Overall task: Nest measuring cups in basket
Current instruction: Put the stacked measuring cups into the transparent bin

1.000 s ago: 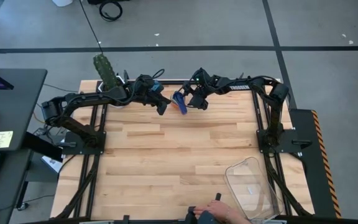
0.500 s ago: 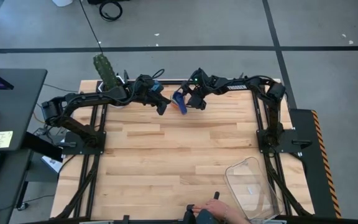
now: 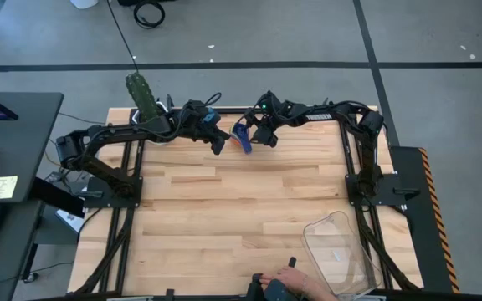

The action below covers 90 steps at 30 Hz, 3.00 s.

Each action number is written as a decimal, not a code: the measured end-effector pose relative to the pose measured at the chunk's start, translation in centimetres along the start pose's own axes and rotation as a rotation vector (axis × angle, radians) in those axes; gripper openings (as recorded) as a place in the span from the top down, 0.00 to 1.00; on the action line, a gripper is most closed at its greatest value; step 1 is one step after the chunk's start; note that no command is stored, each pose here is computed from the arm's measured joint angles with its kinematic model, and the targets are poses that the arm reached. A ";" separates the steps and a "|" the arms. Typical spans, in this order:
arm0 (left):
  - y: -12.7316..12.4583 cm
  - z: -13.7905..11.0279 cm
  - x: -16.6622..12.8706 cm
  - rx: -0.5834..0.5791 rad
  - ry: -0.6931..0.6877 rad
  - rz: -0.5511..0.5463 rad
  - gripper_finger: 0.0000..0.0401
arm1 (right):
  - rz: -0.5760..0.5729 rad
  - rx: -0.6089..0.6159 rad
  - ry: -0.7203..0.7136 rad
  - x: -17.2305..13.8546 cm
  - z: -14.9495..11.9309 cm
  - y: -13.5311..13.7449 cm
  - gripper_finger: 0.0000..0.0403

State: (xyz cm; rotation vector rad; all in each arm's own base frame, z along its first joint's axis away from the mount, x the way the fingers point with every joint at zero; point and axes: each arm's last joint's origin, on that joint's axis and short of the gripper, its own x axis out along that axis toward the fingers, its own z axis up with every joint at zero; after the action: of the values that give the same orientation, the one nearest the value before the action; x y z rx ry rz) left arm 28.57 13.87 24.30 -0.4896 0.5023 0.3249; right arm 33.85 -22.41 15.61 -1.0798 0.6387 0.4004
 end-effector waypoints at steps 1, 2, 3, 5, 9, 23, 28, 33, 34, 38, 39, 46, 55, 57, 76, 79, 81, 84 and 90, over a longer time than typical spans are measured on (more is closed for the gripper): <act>0.0 0.0 0.0 0.000 0.001 0.000 0.97 | 0.001 0.003 0.000 0.0 0.0 0.0 0.31; 0.0 0.0 0.0 0.000 0.001 0.000 0.97 | 0.002 0.009 0.000 0.1 -0.1 0.1 0.32; 0.0 0.0 0.0 0.000 0.000 0.000 0.97 | -0.001 0.012 0.000 0.2 -0.1 0.1 0.33; 0.0 0.0 0.0 0.000 0.000 0.000 0.97 | 0.005 0.023 -0.011 0.5 -0.2 0.3 0.34; 0.0 0.0 0.0 0.000 0.001 0.000 0.97 | 0.003 0.023 -0.032 0.9 -0.3 0.4 0.39; 0.0 0.0 0.0 0.000 0.001 0.000 0.97 | 0.003 0.022 -0.027 0.9 -0.1 0.4 0.50; 0.0 0.0 0.0 0.000 0.001 0.000 0.97 | 0.002 0.022 -0.021 0.9 -0.2 0.4 0.54; 0.0 0.0 0.0 0.000 0.001 0.000 0.97 | 0.001 0.020 -0.012 0.9 -0.2 0.4 0.58; 0.0 0.0 0.0 0.000 0.001 0.000 0.97 | 0.000 0.020 -0.009 0.9 -0.2 0.4 0.58; 0.0 0.0 0.0 0.000 0.001 0.000 0.97 | -0.002 0.020 -0.007 0.9 -0.3 0.3 0.60; 0.0 0.0 0.0 0.000 0.001 0.000 0.97 | -0.002 0.020 -0.006 0.9 -0.3 0.3 0.61; 0.0 0.0 0.0 0.000 0.001 0.000 0.97 | -0.004 0.019 -0.001 0.9 -0.3 0.3 0.62; 0.0 0.0 0.0 0.000 0.001 0.000 0.97 | -0.004 0.026 0.002 0.8 -0.3 0.2 0.63; 0.0 0.0 0.0 0.000 0.000 0.000 0.97 | 0.001 0.047 0.007 0.8 -0.3 0.0 0.63; 0.0 0.0 0.0 -0.001 0.000 0.000 0.97 | 0.011 0.058 0.013 0.6 -0.3 -0.2 0.68; 0.0 0.0 0.0 0.000 0.000 0.000 0.97 | 0.014 0.061 0.021 0.7 -0.4 -0.1 0.69; 0.0 0.0 0.0 -0.001 0.001 0.000 0.97 | 0.017 0.063 0.019 0.7 -0.4 -0.1 0.70; 0.0 0.0 0.0 0.000 0.000 0.000 0.97 | 0.017 0.062 0.017 0.7 -0.4 -0.1 0.72; 0.0 0.0 0.0 0.000 0.000 0.000 0.97 | 0.017 0.062 0.015 0.7 -0.4 -0.1 0.74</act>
State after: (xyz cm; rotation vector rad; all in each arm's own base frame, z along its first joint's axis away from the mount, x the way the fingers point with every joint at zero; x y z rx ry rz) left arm 28.58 13.86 24.30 -0.4901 0.5026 0.3244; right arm 34.33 -22.79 15.08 -1.0201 0.6697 0.3849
